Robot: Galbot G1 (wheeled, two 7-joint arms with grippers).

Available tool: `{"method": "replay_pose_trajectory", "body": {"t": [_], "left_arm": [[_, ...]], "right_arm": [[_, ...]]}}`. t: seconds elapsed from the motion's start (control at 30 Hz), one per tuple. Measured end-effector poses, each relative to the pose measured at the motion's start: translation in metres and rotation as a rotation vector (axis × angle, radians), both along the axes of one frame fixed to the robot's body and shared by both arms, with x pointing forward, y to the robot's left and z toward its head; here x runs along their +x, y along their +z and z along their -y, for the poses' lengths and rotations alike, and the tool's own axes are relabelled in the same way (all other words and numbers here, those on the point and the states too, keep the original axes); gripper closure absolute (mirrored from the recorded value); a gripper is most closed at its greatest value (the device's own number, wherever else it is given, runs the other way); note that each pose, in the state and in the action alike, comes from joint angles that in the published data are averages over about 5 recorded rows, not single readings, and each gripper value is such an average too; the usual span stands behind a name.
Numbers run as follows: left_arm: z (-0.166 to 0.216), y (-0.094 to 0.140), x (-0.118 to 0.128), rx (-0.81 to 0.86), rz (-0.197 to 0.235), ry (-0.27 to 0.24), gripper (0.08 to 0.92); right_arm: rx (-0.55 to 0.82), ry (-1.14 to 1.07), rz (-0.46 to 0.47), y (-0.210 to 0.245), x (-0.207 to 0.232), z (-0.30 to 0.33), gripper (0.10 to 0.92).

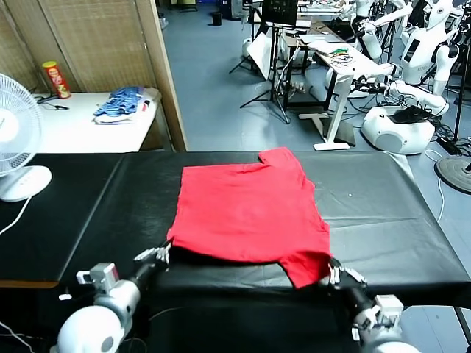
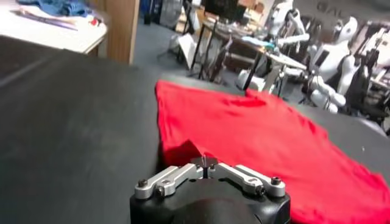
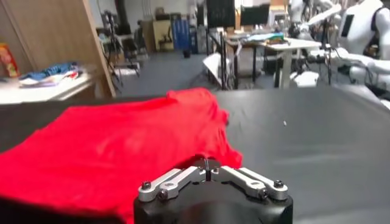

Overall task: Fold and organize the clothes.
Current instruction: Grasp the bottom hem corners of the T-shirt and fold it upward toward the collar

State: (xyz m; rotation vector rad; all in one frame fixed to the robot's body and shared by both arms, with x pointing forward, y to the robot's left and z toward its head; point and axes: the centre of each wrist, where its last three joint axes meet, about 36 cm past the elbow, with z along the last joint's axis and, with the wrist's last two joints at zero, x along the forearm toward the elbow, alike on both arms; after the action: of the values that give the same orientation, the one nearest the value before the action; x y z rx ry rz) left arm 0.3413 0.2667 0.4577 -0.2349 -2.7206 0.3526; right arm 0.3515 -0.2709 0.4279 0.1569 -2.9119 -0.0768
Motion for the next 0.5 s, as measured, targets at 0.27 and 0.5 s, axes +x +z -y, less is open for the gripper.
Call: {"method": "replay_pose_trajectory", "body": {"t": [0.27, 0.5], "left_arm": [[-0.003, -0.009, 0.034, 0.054, 0.047, 0.033, 0.873], [-0.002, -0.020, 0.059, 0.115, 0.060, 0.052, 0.873]], "right_arm": [[-0.010, 0.011, 0.003, -0.027, 0.061, -0.011, 0.901], [-0.026, 0.009, 0.000, -0.041, 0.105, -0.013, 0.901]]}}
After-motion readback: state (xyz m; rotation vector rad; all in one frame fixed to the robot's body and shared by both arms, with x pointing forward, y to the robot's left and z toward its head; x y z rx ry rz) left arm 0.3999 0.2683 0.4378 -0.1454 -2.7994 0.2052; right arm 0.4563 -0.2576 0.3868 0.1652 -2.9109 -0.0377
